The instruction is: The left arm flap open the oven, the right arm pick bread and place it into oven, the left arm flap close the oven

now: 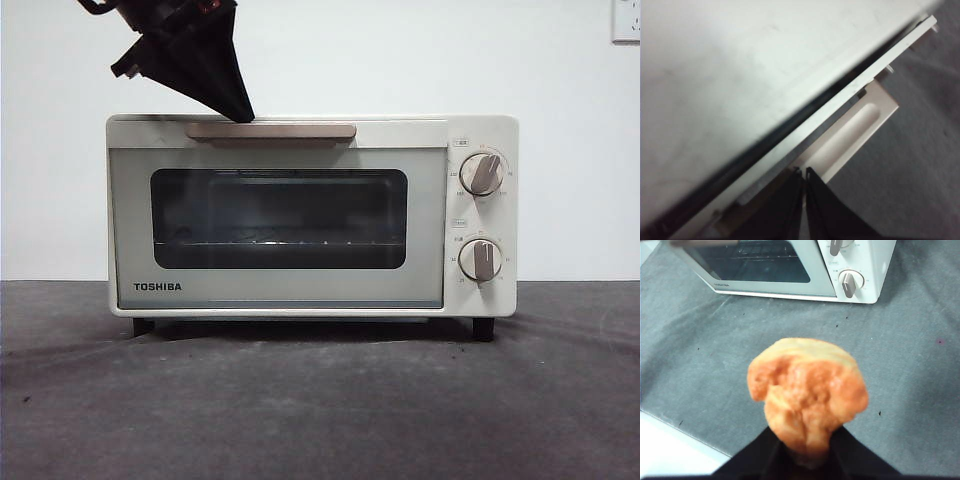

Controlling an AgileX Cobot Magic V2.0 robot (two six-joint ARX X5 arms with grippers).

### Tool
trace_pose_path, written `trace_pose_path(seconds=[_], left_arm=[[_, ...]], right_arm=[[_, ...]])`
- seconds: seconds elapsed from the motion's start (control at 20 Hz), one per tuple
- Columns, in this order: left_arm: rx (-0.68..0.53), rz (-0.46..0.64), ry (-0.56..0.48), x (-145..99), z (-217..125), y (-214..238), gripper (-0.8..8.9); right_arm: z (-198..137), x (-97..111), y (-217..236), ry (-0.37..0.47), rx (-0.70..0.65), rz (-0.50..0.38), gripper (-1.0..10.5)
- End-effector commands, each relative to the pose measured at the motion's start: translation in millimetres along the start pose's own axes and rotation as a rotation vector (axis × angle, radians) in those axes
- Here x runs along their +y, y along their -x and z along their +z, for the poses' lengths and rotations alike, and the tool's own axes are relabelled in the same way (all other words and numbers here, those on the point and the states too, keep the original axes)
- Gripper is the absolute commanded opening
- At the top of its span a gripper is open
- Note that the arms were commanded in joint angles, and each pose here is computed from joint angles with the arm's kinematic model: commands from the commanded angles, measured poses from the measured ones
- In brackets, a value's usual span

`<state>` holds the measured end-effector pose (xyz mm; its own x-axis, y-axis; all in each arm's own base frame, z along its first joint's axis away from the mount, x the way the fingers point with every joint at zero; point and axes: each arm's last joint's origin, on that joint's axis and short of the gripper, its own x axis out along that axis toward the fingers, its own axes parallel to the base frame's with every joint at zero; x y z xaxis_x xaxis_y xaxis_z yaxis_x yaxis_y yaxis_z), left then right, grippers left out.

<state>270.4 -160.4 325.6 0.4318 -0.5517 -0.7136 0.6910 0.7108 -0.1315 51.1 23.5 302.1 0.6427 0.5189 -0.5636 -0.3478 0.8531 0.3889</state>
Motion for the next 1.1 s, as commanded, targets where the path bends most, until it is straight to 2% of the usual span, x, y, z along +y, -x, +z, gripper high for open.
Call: trace_pose_path(seconds=[0.05,0.5,0.85,1.1], left_arm=[[0.108,0.036,-0.037,-8,-8,-15,0.16],[0.193,0.033,-0.08,-39,-31,-39,0.16],[0.19,0.038,-0.124,-65,-36,-45,0.16],[0.145,0.065,-0.104,-74,-55,-50,0.15]], right_arm=[[3,3,3,0.002,-0.022,0.014,0.5],[3,3,3,-0.002,-0.022,0.014,0.5],[4,3,3,0.004,-0.025,0.013,0.5],[5,3,3,0.011,-0.036,0.016,0.5]])
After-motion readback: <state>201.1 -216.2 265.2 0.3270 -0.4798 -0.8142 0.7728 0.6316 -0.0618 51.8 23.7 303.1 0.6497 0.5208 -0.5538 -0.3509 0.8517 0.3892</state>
